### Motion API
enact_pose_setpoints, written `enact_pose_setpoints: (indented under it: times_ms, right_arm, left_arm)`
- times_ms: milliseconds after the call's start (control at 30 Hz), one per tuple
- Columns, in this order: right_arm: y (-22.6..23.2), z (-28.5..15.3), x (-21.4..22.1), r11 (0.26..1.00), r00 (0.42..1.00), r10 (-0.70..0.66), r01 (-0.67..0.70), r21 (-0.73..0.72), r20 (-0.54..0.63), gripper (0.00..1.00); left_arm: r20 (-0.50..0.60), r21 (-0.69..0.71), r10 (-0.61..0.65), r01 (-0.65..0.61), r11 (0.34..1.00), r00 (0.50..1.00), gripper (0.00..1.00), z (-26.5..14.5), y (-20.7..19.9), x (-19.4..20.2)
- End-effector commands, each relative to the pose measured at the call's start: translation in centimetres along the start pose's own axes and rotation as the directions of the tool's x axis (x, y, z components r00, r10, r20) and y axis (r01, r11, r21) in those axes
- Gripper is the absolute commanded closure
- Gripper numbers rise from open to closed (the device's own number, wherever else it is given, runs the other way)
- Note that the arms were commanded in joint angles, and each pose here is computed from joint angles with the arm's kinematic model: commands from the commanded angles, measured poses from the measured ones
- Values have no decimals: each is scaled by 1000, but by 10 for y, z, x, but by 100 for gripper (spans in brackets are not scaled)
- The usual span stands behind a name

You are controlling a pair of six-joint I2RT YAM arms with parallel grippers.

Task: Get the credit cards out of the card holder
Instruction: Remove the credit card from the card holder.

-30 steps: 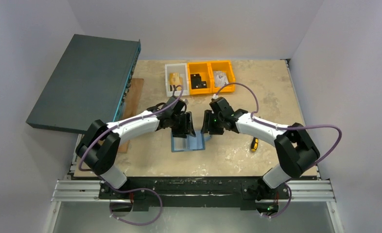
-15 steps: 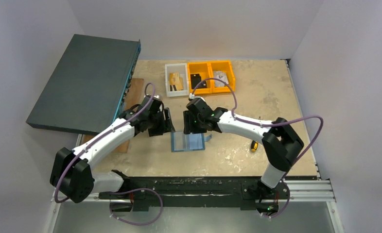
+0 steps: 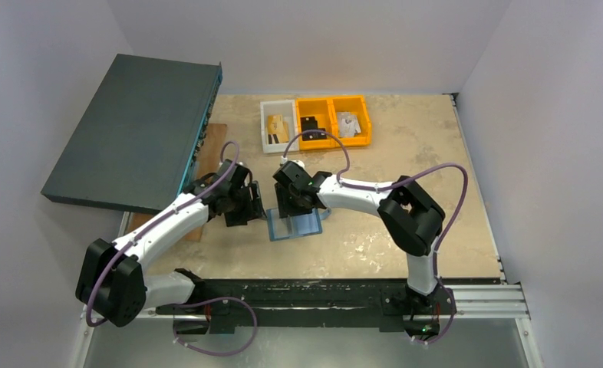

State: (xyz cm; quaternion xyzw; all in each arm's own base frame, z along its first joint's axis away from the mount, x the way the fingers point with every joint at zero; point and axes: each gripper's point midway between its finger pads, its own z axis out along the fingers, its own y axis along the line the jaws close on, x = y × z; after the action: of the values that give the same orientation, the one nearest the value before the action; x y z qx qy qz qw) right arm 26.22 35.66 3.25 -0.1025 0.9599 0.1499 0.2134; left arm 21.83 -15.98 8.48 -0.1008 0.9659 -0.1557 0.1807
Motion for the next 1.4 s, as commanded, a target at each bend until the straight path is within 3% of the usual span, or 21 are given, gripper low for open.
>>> enact_pose_setpoints:
  times_ms: [0, 267, 433, 600, 1000, 1367]
  right_arm:
    - [2, -1, -5, 998, 999, -31, 29, 54, 25, 53]
    - [-6, 2, 0, 988, 998, -65, 62, 138, 16, 56]
    - [-7, 11, 12, 989, 997, -68, 72, 132, -31, 66]
    - [-8, 21, 32, 998, 995, -23, 28, 55, -94, 79]
    - [-1, 24, 48, 937, 967, 124, -187, -295, -221, 91]
    - [-21, 27, 51, 895, 941, 201, -289, -341, -270, 100]
  left_arm:
    - [20, 22, 12, -12, 1000, 1000, 39, -2, 0, -3]
    - [9, 26, 8, -8, 1000, 1000, 39, 2, 0, -1]
    - [0, 31, 2, -2, 1000, 1000, 39, 5, -1, 1]
    - [-18, 41, -4, 4, 999, 1000, 39, 10, -2, 5]
    - [-88, 250, -22, 44, 967, 996, 51, 26, -50, 3]
    - [-127, 246, -26, 56, 968, 992, 53, 56, -55, 5]
